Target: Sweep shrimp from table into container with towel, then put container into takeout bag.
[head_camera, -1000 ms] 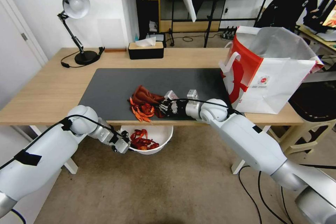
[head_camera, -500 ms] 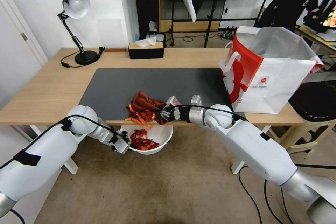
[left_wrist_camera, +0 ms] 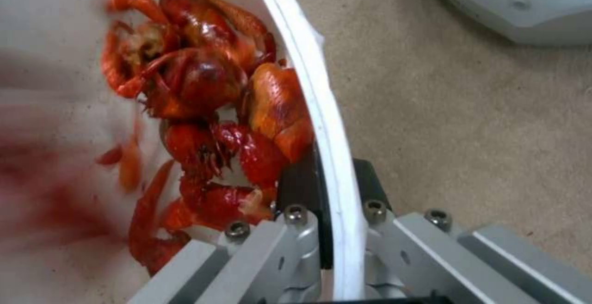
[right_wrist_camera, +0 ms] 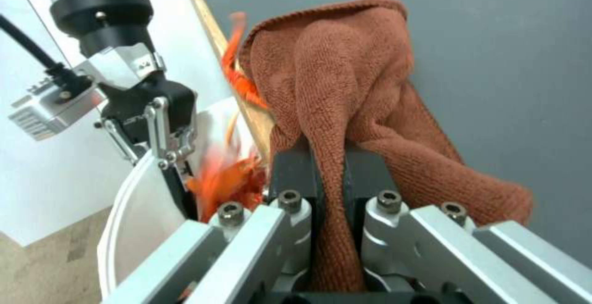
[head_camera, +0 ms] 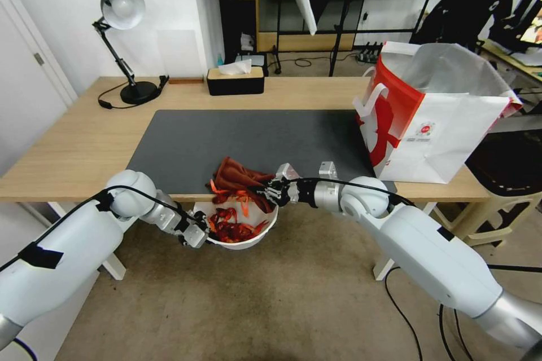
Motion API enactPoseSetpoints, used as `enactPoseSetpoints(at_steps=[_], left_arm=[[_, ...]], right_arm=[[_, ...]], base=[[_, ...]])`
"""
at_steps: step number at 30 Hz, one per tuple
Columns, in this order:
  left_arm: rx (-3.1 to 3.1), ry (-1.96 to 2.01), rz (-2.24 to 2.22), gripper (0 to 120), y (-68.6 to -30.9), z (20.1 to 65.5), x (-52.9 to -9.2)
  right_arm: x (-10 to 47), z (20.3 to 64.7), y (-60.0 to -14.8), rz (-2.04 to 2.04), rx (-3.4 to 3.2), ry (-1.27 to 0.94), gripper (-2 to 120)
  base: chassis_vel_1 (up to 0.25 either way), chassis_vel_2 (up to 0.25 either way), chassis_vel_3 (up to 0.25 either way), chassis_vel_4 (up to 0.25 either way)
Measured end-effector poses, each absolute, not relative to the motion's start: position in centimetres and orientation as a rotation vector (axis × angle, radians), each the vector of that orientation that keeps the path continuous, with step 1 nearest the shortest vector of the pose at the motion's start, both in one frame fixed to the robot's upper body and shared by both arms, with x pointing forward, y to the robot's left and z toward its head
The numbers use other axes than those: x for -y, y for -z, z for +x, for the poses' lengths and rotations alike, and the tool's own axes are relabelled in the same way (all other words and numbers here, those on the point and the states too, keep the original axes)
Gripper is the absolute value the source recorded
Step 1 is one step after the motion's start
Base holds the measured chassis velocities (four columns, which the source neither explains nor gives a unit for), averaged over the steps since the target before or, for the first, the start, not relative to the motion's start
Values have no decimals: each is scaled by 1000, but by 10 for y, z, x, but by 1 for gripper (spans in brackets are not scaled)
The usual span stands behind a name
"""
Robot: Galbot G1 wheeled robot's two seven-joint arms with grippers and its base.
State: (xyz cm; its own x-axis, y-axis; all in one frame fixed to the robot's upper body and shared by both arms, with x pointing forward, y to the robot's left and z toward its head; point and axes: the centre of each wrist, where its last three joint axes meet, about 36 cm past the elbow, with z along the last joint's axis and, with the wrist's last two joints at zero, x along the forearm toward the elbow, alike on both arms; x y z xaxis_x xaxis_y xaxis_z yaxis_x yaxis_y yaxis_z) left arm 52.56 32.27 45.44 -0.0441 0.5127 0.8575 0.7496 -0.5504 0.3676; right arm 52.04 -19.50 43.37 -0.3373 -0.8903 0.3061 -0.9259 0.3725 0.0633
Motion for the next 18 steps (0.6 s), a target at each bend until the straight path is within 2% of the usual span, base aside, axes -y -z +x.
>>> enactPoseSetpoints(at_steps=[18], left_arm=[[1367,1635,-2008,0,-455,524,-322]], right_arm=[[210,490,-431,1653,2309,-153,3]], base=[[0,0,0,0]])
